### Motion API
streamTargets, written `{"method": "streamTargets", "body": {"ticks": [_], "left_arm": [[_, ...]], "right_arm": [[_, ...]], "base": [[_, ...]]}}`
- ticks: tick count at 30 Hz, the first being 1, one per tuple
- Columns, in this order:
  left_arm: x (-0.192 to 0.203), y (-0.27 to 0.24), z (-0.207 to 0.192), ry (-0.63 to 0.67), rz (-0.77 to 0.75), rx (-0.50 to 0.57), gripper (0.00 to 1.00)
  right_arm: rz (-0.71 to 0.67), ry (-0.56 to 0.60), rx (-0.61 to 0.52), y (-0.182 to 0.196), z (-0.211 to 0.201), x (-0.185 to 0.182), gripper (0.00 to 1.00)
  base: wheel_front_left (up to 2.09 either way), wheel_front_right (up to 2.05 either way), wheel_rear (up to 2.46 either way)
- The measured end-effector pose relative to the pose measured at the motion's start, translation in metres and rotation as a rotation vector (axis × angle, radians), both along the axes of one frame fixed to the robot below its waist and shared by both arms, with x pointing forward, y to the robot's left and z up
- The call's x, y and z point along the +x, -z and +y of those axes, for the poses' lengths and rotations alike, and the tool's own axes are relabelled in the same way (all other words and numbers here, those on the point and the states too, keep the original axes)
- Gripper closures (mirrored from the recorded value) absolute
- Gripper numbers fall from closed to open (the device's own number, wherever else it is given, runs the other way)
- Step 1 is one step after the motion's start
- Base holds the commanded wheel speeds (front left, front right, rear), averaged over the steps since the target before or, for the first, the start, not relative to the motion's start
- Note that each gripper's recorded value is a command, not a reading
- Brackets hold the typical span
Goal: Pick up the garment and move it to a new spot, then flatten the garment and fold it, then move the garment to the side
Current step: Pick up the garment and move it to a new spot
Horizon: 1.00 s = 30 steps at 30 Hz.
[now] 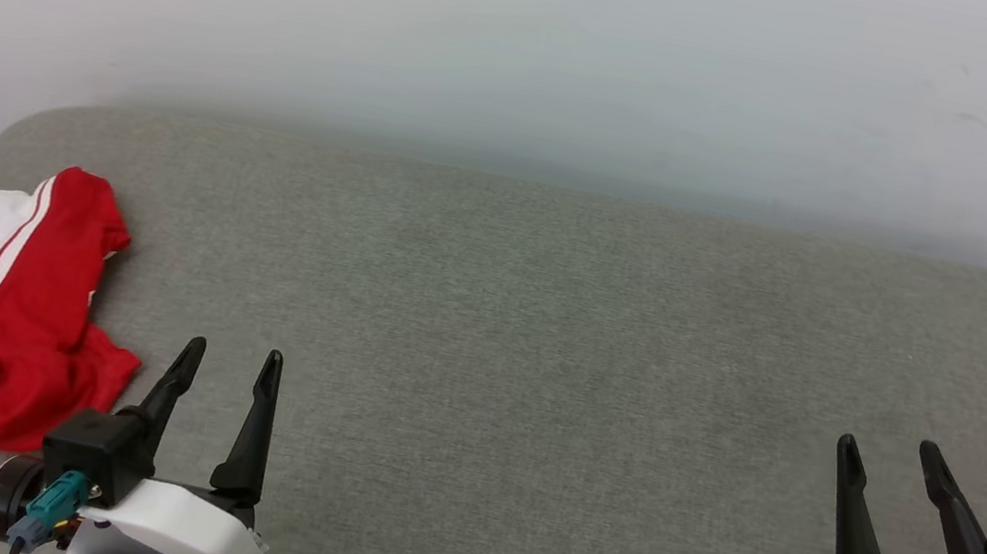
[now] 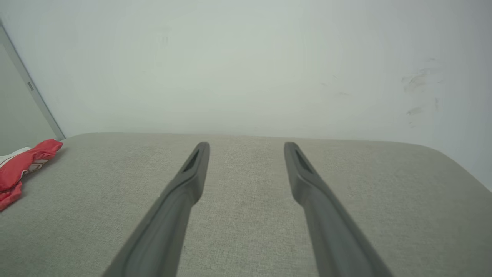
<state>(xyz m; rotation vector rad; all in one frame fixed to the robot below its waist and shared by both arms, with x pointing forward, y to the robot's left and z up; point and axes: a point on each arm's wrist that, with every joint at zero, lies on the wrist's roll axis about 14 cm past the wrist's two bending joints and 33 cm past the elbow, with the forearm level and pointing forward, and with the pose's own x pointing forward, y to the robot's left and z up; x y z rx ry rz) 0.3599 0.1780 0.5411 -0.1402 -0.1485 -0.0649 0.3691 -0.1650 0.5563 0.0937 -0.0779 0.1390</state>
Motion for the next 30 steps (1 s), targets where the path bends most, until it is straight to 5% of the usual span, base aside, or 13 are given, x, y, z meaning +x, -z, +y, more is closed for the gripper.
{"method": "streamTargets", "body": {"ticks": [30], "left_arm": [[-0.072, 0.006, 0.095, -0.338, -0.009, 0.087, 0.0]], "right_arm": [[-0.056, -0.314, -0.137, -0.004, 0.119, 0.027, 0.0]], "base": [[0.0, 0.0, 0.0]]}}
